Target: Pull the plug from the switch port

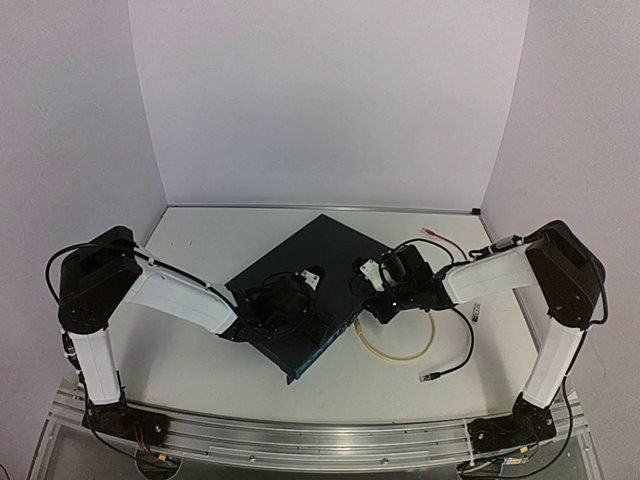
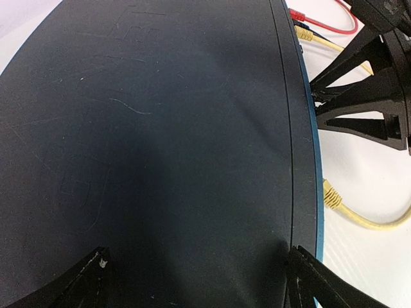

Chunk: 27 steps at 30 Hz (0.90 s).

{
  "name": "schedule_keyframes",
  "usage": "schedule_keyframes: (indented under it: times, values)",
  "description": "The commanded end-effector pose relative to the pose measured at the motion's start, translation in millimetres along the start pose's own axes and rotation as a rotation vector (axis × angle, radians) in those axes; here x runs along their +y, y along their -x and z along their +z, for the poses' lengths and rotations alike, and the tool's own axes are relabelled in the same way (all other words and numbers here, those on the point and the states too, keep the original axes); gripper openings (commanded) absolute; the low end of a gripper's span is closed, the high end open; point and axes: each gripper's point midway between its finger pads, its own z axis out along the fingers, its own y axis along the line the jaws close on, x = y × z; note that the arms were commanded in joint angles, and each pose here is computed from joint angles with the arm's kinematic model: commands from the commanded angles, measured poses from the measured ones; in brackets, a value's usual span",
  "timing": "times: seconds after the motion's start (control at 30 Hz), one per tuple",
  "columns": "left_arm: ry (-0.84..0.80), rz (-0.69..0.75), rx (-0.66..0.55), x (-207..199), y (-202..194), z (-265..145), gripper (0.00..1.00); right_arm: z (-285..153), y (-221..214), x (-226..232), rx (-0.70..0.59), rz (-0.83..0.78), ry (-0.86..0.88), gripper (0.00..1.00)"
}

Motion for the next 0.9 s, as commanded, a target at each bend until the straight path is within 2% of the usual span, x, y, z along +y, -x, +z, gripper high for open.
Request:
schedule_keyframes:
  times: [0.0, 0.2, 0.57, 0.7, 0.87]
  values:
    - [0.045, 0.061, 0.468, 33, -141, 4, 0.94, -4, 24, -5, -0.067, -0.036, -0.046, 0.21]
    - [0.045, 0.061, 0.47, 33, -141, 5, 0.94, -5, 25, -2, -0.074, -0.057, -0.043, 0.18]
    - [0.046, 0.053, 0.475, 32, -143, 7, 0.94, -5, 26, -1, -0.096, -0.078, -0.056, 0.04]
    - [0.048, 0.05, 0.477, 32, -142, 7, 0.94, -4, 22, -4, -0.138, -0.03, -0.077, 0.0]
    - [0.053, 0.046, 0.491, 32, -145, 8, 0.94, -1, 17, 0, -0.208, 0.049, -0.056, 0.0]
